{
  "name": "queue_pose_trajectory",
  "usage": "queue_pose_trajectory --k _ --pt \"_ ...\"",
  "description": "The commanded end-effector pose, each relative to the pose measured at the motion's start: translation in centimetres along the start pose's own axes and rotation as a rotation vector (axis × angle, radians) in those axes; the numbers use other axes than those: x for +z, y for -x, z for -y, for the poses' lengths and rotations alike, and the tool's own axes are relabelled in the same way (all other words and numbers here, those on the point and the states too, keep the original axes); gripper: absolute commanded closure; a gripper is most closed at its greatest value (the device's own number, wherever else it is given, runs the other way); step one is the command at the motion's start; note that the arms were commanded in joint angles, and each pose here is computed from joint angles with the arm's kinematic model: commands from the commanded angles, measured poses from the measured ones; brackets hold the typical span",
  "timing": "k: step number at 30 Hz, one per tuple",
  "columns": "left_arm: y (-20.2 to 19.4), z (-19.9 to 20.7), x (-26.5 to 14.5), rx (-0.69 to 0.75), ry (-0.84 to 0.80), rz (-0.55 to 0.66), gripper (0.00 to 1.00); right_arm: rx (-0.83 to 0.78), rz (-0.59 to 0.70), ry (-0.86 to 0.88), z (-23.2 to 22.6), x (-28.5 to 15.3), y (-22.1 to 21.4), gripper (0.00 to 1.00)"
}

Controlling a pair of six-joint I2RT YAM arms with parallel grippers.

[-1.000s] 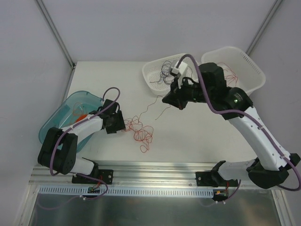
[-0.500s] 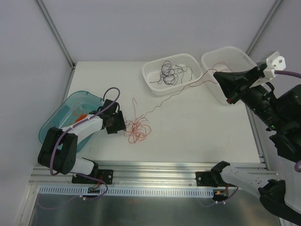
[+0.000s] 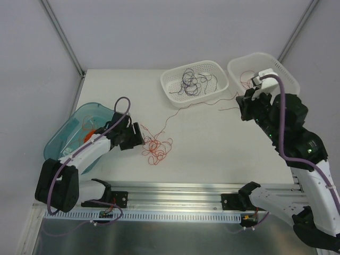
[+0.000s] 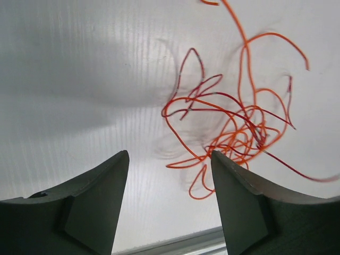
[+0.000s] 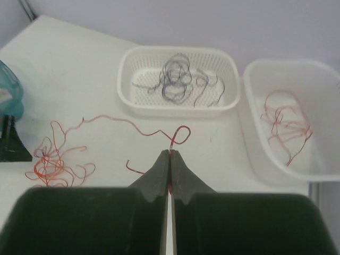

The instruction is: Untangle the cables

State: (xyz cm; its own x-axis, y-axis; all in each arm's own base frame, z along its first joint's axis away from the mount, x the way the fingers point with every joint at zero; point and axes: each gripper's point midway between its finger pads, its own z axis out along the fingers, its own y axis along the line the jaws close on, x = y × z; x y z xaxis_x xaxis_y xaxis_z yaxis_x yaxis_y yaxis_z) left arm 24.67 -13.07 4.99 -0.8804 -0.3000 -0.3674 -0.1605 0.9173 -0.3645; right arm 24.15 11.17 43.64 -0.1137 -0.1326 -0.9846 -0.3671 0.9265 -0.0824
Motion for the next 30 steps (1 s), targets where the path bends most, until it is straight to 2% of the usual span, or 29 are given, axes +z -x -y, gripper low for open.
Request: queue_pose_trajectory --k 1,4,6,7,9,10,11,13,18,20,24,27,28,30 --pt "-0.1 1.3 -2.1 0.032 -0.089 0.034 0.36 0.098 -0.203 -0.104 0.7 1.3 -7.5 0.99" --pt "-0.2 2.2 -3.7 0.072 -0.161 0.074 0.32 0.157 -0.376 -0.153 0.5 1.9 -15.2 0.97" --pt "-0.4 2.7 -4.7 0.097 -0.206 0.096 0.3 0.207 -0.478 -0.22 0.8 1.8 -19.6 0.88" --pt "-0.4 2.8 -5.0 0.109 -0.219 0.104 0.28 0.219 -0.521 -0.238 0.9 1.6 -21.1 0.76" --pt "-0.6 3.3 -5.7 0.127 -0.252 0.12 0.27 0.237 -0.586 -0.275 1.1 1.2 -23.2 0.62" --pt "-0.7 3.3 -5.7 0.143 -0.258 0.123 0.25 0.226 -0.624 -0.276 1.0 1.2 -23.9 0.52" --pt "-0.9 3.5 -5.9 0.155 -0.267 0.123 0.24 0.221 -0.631 -0.261 0.7 1.4 -24.0 0.48" --pt "-1.1 3.7 -6.1 0.169 -0.277 0.123 0.21 0.182 -0.625 -0.108 -1.3 2.6 -23.6 0.36" --pt "-1.6 4.5 -6.2 0.202 -0.287 0.117 0.15 0.108 -0.593 0.318 -7.9 5.3 -22.3 0.29" --pt "-1.6 4.4 -6.2 0.195 -0.278 0.126 0.14 0.059 -0.554 0.415 -10.0 6.6 -21.3 0.28" --pt "-2.0 4.2 -6.1 0.171 -0.266 0.133 0.14 -0.03 -0.595 0.539 -13.2 10.1 -22.6 0.27" --pt "-2.3 3.8 -5.8 0.149 -0.253 0.131 0.14 -0.052 -0.574 0.543 -13.8 13.2 -22.1 0.26" --pt "-2.4 3.8 -5.8 0.14 -0.252 0.129 0.14 -0.061 -0.642 0.544 -14.1 14.4 -24.3 0.26" --pt "-2.5 3.8 -5.7 0.13 -0.249 0.126 0.14 -0.084 -0.668 0.549 -14.4 15.8 -25.2 0.26"
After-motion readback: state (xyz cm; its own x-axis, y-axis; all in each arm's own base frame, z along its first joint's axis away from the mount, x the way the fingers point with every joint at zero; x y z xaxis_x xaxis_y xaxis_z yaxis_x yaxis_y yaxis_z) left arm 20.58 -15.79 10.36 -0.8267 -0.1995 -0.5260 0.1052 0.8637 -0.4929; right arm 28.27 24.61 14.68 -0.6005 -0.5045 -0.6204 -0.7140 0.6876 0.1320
